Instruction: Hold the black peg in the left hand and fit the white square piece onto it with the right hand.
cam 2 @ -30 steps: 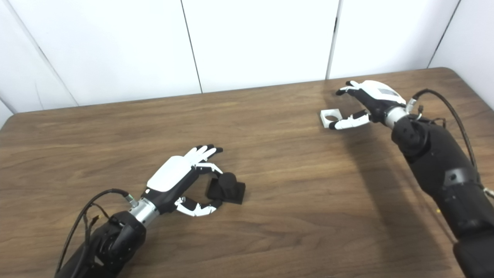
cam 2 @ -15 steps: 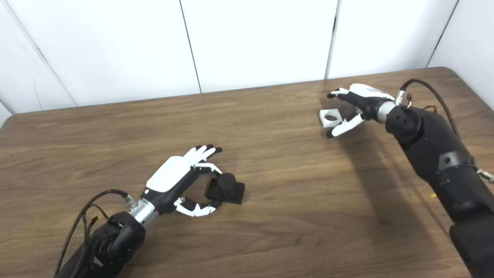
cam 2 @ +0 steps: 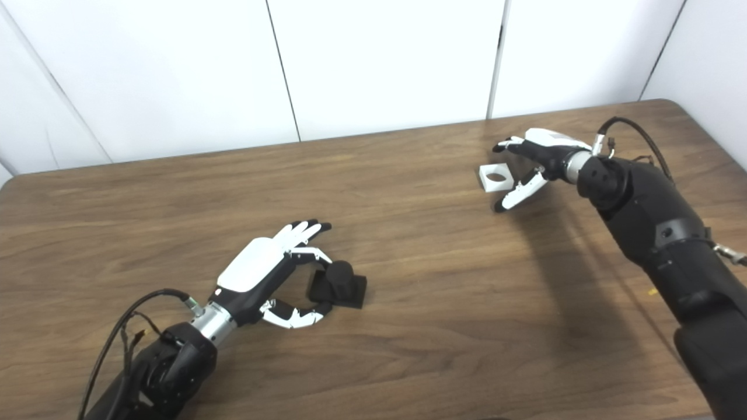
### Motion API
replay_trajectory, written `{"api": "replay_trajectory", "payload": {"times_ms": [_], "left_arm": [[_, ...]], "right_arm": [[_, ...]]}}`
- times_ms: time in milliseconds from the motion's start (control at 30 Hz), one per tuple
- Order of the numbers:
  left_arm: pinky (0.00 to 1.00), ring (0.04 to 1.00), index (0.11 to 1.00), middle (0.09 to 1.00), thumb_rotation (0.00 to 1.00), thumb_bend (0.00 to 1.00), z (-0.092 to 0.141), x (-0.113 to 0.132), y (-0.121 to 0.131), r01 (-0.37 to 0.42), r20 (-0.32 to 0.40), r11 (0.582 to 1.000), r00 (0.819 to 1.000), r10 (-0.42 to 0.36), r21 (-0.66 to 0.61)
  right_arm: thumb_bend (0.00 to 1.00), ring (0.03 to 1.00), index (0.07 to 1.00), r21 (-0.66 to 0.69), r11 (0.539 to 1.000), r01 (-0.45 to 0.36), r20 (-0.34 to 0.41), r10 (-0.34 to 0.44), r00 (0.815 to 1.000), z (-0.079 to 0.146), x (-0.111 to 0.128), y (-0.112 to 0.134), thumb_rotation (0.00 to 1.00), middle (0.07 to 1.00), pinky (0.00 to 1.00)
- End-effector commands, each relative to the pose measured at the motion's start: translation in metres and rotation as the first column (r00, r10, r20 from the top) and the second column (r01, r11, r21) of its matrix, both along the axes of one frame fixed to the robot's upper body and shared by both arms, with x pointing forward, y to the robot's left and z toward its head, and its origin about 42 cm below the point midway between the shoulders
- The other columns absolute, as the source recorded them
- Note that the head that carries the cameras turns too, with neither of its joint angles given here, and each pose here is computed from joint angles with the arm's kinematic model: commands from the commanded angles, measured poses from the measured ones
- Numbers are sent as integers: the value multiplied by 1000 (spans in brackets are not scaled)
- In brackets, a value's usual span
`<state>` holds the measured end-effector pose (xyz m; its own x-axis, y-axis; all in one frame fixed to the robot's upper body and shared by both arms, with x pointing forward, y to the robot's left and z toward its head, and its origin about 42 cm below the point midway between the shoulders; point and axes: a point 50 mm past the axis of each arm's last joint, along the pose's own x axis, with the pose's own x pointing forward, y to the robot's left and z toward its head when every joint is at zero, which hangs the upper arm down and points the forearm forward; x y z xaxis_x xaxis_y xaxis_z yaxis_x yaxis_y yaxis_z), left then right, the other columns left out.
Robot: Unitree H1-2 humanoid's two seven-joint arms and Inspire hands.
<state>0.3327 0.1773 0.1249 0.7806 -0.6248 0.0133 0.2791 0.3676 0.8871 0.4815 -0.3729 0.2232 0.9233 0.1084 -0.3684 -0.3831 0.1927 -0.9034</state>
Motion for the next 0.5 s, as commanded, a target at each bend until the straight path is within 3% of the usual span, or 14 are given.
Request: {"api": "replay_trajectory", "payload": {"times_ms": [0, 233, 467], "left_arm": [[1000, 1000, 582, 979, 226, 924, -18, -7, 19, -21, -75, 991, 997, 31, 130], [1000, 1000, 585, 979, 241, 920, -19, -9, 19, -19, -75, 991, 997, 30, 134], [1000, 1000, 583, 980, 266, 912, -20, -9, 21, -21, -70, 991, 997, 31, 134]], "right_arm": [[722, 1000, 886, -41, 999, -16, 80, 19, 997, 27, 12, 1, 332, 1000, 1000], [649, 965, 726, -87, 996, -19, 150, 32, 988, 20, 15, 3, 313, 951, 962], [615, 954, 689, -98, 995, -8, 169, 25, 985, 13, 19, 4, 356, 932, 960]]}}
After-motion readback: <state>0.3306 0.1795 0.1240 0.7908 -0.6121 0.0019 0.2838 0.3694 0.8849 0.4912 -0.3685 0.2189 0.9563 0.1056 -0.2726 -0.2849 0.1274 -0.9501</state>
